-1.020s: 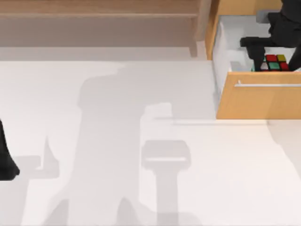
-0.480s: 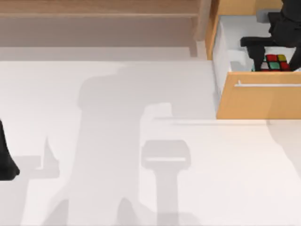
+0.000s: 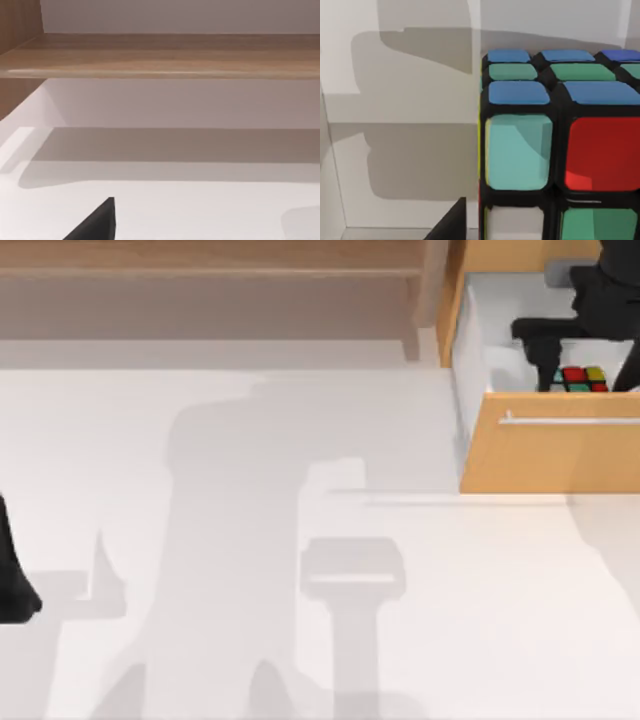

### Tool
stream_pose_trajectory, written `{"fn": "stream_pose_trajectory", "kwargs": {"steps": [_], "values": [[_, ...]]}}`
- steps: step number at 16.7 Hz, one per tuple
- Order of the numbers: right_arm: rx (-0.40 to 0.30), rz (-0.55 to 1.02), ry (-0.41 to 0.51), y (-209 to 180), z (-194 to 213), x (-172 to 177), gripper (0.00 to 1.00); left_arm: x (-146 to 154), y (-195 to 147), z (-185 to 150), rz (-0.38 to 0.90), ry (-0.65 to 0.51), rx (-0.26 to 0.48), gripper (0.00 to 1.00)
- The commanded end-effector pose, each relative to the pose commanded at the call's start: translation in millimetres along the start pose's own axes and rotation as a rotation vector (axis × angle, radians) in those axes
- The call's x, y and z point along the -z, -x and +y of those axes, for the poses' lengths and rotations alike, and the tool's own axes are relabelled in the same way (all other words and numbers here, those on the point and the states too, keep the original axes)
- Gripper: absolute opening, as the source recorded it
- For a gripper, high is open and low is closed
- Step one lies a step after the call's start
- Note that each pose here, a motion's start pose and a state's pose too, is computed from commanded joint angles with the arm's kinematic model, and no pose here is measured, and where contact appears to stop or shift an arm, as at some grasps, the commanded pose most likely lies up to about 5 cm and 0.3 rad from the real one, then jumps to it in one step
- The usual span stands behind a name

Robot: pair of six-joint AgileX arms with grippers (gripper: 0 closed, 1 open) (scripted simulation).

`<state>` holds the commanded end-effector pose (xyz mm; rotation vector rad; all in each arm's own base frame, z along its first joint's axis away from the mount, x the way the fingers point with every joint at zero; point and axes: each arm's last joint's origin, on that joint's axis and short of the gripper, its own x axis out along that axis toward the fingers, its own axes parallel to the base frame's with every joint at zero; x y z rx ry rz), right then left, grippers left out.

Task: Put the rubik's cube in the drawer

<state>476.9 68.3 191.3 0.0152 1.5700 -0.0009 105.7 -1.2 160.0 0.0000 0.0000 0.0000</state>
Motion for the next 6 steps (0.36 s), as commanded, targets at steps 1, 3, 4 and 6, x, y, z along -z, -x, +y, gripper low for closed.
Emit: {"fn": "stream_pose_trajectory", "kwargs": {"steps": [1, 3, 4, 6], "values": [[0.0, 0.0, 0.0, 0.0, 0.0, 0.0, 1.0, 0.0, 0.0, 0.0, 0.0, 0.0, 0.0, 1.0], [0.0, 0.0, 0.0, 0.0, 0.0, 0.0, 1.0, 0.0, 0.0, 0.0, 0.0, 0.0, 0.0, 1.0], [0.0, 0.0, 0.0, 0.0, 0.0, 0.0, 1.0, 0.0, 0.0, 0.0, 0.0, 0.0, 0.0, 1.0], [0.0, 0.0, 0.0, 0.0, 0.0, 0.0, 1.0, 0.0, 0.0, 0.0, 0.0, 0.0, 0.0, 1.0]]}}
